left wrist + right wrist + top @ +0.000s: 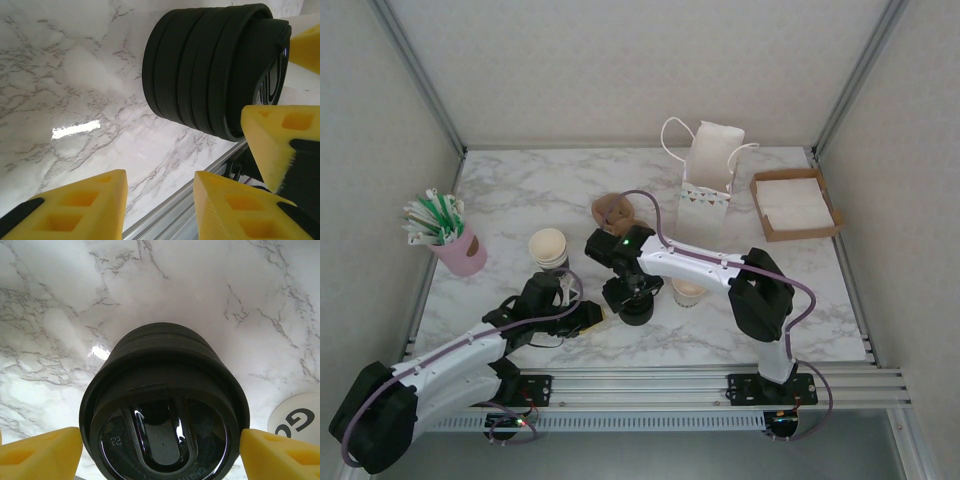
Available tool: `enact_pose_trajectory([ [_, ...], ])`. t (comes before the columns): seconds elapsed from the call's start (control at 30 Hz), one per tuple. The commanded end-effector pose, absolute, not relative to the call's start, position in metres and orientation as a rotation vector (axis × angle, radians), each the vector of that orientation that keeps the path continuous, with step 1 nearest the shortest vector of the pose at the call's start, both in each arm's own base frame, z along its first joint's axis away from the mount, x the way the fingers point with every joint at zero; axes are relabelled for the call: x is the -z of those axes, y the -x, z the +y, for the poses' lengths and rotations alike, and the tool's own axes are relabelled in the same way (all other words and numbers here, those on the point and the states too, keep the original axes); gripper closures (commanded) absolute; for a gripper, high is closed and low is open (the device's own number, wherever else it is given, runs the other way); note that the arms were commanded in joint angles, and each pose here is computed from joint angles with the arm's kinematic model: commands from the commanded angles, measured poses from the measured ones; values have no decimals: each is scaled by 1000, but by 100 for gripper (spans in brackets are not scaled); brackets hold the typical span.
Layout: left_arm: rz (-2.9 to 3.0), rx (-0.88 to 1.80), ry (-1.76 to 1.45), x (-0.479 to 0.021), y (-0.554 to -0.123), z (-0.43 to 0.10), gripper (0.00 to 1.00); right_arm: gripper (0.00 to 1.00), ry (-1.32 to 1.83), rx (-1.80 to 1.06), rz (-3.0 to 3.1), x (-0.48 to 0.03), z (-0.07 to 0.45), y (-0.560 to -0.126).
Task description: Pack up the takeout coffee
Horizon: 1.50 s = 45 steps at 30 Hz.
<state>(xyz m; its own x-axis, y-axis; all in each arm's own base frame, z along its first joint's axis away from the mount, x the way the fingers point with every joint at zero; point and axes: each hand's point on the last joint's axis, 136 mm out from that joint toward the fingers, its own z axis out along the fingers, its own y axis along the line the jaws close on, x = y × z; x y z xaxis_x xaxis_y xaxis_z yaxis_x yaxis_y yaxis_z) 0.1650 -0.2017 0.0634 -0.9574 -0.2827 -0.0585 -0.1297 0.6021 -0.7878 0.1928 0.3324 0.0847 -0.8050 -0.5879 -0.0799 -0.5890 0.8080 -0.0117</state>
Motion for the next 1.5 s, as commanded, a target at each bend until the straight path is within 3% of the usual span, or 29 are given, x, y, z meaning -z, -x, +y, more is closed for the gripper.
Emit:
enact_pose_trajectory([
  [0.0, 2651, 1287, 317, -60, -163, -201, 62, 18, 967, -37, 2925, -84, 339, -189],
  [0.63, 2591, 1384, 362, -60, -171, -206, 63, 29, 937, -91, 2925, -89, 343, -188],
  [1.47, 2561, 1470, 376, -51, -178, -213, 57, 31, 901, -244, 2949, -105, 354, -181],
])
